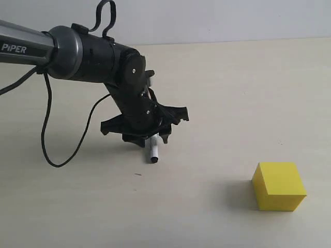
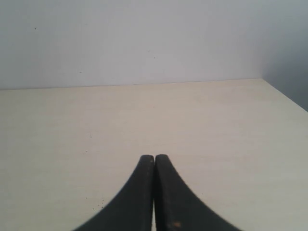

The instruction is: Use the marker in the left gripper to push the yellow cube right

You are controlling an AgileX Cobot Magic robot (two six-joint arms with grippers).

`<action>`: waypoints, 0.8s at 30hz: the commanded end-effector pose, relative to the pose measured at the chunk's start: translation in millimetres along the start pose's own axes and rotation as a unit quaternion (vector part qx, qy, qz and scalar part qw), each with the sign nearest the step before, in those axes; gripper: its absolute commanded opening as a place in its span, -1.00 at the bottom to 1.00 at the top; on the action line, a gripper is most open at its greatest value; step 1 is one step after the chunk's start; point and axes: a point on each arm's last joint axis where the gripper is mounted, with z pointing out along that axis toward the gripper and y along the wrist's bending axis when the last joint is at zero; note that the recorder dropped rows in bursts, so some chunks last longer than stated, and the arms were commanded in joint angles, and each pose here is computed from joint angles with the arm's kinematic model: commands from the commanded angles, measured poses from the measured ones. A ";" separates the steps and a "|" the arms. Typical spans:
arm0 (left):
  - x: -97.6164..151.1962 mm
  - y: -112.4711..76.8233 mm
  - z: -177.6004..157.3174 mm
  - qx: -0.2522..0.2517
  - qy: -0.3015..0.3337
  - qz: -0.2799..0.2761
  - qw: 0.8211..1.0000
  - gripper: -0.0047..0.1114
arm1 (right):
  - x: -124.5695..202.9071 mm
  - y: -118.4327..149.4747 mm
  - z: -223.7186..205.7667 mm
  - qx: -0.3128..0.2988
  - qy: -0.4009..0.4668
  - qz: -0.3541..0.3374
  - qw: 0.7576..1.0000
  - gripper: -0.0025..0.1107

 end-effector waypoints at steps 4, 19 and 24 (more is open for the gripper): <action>-2.9 -13.9 -62.5 0.049 -0.067 0.118 0.989 -0.27 | 0.9 -0.3 0.0 0.003 -0.003 -0.001 1.000 -0.96; 134.1 112.0 -158.1 0.200 -0.384 0.197 0.880 -0.92 | 0.9 -0.3 0.0 0.003 -0.003 -0.001 1.000 -0.96; 138.2 115.6 -162.2 0.205 -0.392 0.196 0.875 -0.92 | 0.9 -0.3 0.0 0.003 -0.003 -0.001 1.000 -0.96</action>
